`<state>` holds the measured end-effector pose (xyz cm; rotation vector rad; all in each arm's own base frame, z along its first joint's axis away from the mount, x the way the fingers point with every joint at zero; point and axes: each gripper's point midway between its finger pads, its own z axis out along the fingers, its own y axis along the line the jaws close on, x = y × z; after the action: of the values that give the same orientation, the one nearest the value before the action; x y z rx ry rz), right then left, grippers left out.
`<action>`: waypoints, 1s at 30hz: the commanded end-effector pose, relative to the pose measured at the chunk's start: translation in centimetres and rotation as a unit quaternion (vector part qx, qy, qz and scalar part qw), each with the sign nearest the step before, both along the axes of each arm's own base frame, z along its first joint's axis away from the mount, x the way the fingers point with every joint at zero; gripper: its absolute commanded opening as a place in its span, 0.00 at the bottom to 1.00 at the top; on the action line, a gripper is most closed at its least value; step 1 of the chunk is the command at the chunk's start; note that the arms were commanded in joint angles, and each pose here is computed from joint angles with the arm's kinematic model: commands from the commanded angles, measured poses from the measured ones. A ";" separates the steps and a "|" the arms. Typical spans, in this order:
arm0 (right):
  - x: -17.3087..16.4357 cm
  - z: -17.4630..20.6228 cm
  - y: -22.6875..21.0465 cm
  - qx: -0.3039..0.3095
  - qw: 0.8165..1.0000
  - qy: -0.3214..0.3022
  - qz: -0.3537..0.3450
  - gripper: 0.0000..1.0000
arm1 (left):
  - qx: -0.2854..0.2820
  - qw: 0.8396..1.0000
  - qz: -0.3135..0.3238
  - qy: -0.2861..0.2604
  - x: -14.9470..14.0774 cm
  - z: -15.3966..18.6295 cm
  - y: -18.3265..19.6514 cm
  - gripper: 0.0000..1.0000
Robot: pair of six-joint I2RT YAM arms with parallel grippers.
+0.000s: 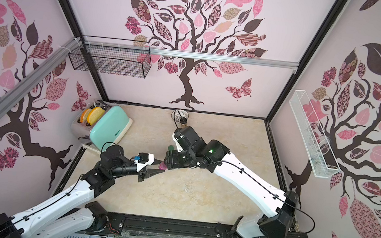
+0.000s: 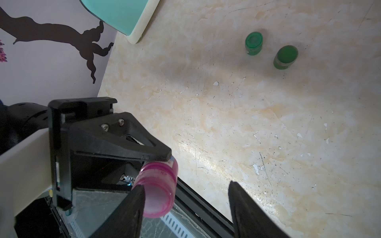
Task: Close the paint jar lid
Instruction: Screw the lid onto the paint jar.
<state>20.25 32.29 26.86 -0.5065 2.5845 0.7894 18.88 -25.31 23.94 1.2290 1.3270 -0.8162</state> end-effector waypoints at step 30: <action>-4.0 4.3 -2.8 -0.033 0.838 -0.396 0.374 0.71 | -0.021 0.997 -0.067 -0.010 -2.0 1.1 -0.8 0.23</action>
<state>17.61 28.87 31.63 -1.2677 1.8771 0.5864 17.76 -25.74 24.26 1.2702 1.2755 -0.8786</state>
